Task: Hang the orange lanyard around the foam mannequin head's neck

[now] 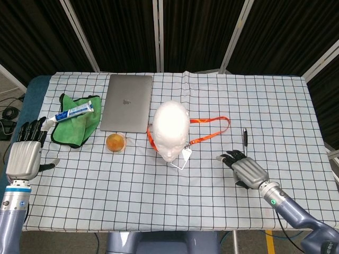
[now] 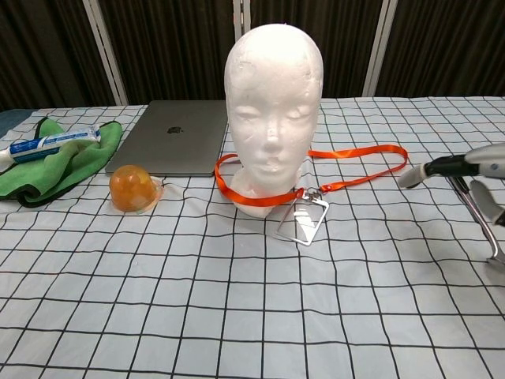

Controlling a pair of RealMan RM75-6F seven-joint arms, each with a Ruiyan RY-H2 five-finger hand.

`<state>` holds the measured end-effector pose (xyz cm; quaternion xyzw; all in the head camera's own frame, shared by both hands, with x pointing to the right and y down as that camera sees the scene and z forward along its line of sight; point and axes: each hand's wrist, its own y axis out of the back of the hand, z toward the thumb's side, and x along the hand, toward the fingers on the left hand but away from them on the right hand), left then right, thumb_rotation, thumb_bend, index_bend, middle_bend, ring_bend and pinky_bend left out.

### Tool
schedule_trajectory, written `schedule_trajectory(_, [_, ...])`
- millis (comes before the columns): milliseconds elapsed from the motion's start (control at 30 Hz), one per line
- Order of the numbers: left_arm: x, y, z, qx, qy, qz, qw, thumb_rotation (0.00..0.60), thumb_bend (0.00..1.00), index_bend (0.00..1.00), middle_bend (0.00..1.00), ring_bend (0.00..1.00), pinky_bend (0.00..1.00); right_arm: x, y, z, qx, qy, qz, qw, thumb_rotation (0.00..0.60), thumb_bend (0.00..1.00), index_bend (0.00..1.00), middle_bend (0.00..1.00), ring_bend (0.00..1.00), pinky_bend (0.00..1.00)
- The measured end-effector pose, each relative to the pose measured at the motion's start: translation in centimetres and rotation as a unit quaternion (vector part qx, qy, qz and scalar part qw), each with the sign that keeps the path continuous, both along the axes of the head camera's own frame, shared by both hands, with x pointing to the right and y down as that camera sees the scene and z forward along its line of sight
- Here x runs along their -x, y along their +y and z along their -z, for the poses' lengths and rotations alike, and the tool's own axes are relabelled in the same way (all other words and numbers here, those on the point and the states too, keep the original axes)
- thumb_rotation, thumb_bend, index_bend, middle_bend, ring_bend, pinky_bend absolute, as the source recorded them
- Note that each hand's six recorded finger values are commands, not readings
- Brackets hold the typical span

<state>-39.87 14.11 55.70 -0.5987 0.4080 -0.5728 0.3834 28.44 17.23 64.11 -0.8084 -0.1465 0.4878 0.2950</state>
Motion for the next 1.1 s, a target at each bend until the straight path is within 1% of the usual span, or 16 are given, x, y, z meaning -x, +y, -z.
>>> schedule_trajectory(167, [0.2,0.6,-0.9,0.006,-0.007,-0.006,0.9999,0.6,0.0,0.0,0.0,0.0,0.0,3.7,0.8,-1.9,0.012,-0.015,0.037,0.9991,0.6,1.0,0.14,0.11,0.01,0.08])
schedule_trajectory(267, [0.2,0.7,-1.2,0.01,-0.007,-0.01,0.9999,0.6,0.0,0.0,0.0,0.0,0.0,5.8,0.8,-2.9,0.012,-0.024,0.049,0.9985,0.6,1.0,0.14,0.11,0.01,0.09])
schedule_trajectory(433, [0.5,0.7,-1.8,0.02,-0.002,-0.001,0.9998,0.6,0.0,0.0,0.0,0.0,0.0,8.7,0.4,-4.2,0.012,-0.033,0.054,0.9979,0.6,1.0,0.14,0.11,0.01,0.09])
schedule_trajectory(567, [0.8,0.4,-1.8,0.019,0.0,0.005,0.9998,0.6,0.0,0.0,0.0,0.0,0.0,10.7,0.4,-5.1,0.015,-0.035,0.059,0.9975,0.6,1.0,0.14,0.11,0.01,0.09])
schedule_trajectory(700, [1.1,0.3,-1.8,0.019,-0.002,0.006,0.9998,0.6,0.0,0.0,0.0,0.0,0.0,11.7,0.4,-6.0,0.013,-0.03,0.062,0.9976,0.6,1.0,0.14,0.11,0.01,0.09])
schedule_trajectory(933, [1.4,0.1,-1.7,0.016,0.0,0.009,0.9998,0.6,0.0,0.0,0.0,0.0,0.0,12.1,0.7,-7.3,0.021,-0.015,0.059,0.9979,0.6,1.0,0.14,0.11,0.01,0.09])
schedule_trajectory(1100, [1.4,0.1,-1.7,0.017,0.002,0.008,0.9998,0.6,0.0,0.0,0.0,0.0,0.0,12.4,1.3,-7.4,0.029,-0.012,0.065,0.9974,0.6,1.0,0.14,0.11,0.01,0.09])
